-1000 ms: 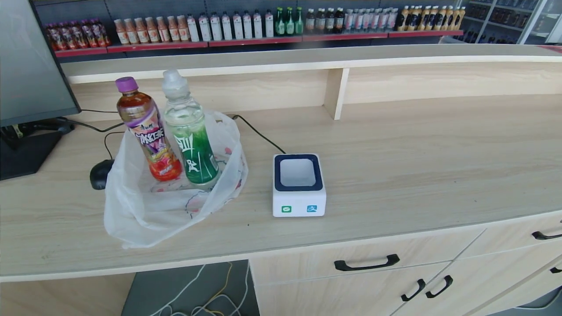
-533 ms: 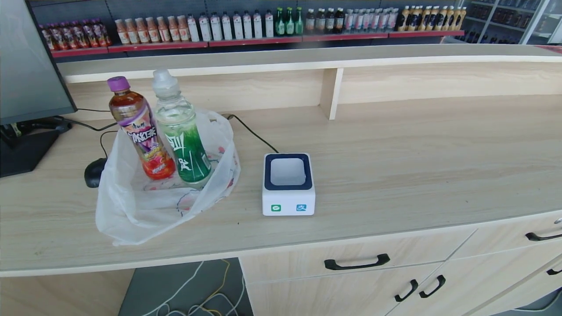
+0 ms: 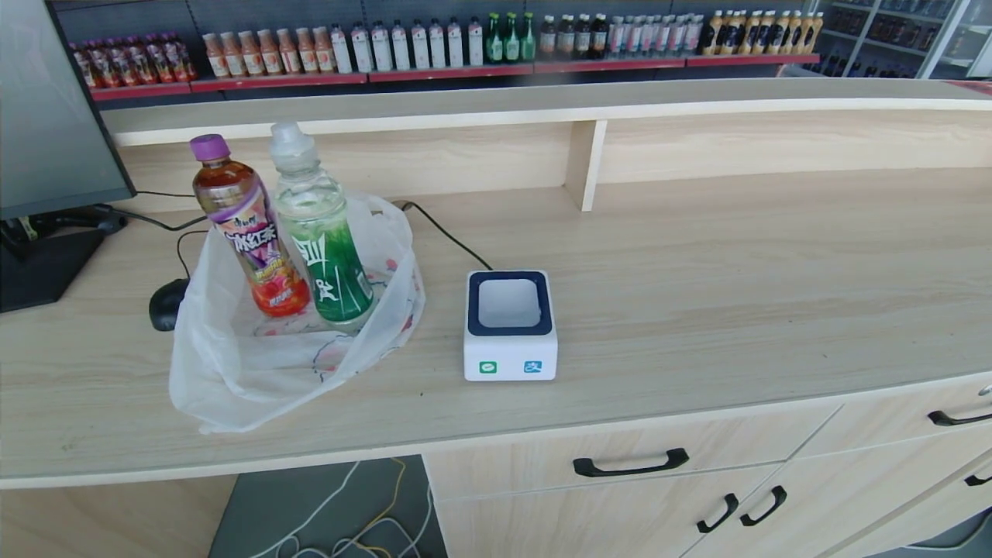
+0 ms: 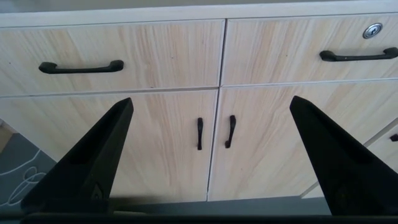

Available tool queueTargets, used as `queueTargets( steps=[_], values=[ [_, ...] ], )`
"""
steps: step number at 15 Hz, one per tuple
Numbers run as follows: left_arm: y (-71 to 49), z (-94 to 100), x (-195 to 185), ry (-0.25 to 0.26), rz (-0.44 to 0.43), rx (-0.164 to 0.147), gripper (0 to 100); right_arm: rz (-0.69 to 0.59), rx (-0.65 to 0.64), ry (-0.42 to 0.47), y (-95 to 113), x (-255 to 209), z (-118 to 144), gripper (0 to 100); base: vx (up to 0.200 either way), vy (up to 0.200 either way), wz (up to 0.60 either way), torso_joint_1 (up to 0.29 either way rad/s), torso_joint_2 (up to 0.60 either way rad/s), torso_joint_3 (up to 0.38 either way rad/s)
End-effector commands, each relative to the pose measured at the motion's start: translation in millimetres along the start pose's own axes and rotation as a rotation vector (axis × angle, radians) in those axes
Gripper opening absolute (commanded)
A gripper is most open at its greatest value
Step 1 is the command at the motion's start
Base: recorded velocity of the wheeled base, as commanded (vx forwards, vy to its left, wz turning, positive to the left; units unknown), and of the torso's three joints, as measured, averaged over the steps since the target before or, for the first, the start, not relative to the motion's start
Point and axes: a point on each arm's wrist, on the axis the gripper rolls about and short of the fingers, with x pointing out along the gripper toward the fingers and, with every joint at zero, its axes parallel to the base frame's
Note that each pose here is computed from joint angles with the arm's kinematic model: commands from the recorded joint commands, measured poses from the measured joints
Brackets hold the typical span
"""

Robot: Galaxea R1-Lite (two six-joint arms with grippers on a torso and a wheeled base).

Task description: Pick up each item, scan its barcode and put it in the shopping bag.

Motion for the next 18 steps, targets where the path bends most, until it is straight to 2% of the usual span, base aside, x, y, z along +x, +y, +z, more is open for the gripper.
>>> queueTargets(
  steps=[1,7,11,18],
  values=[
    [0.0,0.0,0.0,-0.001,0.000,0.000,100,-0.001,0.000,-0.001,0.0,0.0,0.1,100,0.000,0.000,0.00,0.000,0.00,0.000],
    [0.0,0.0,0.0,-0.001,0.002,-0.002,100,-0.001,-0.002,0.001,0.0,0.1,-0.4,100,0.000,0.000,0.00,0.000,0.00,0.000],
    [0.0,0.2,0.0,-0.002,0.000,-0.002,100,-0.001,-0.002,-0.001,0.0,0.0,0.1,100,0.000,-0.200,0.00,0.002,0.01,0.004],
    [0.0,0.0,0.0,-0.001,0.000,0.000,100,-0.001,0.000,-0.001,0.0,0.0,0.1,100,0.000,0.000,0.00,0.000,0.00,0.000]
  ],
)
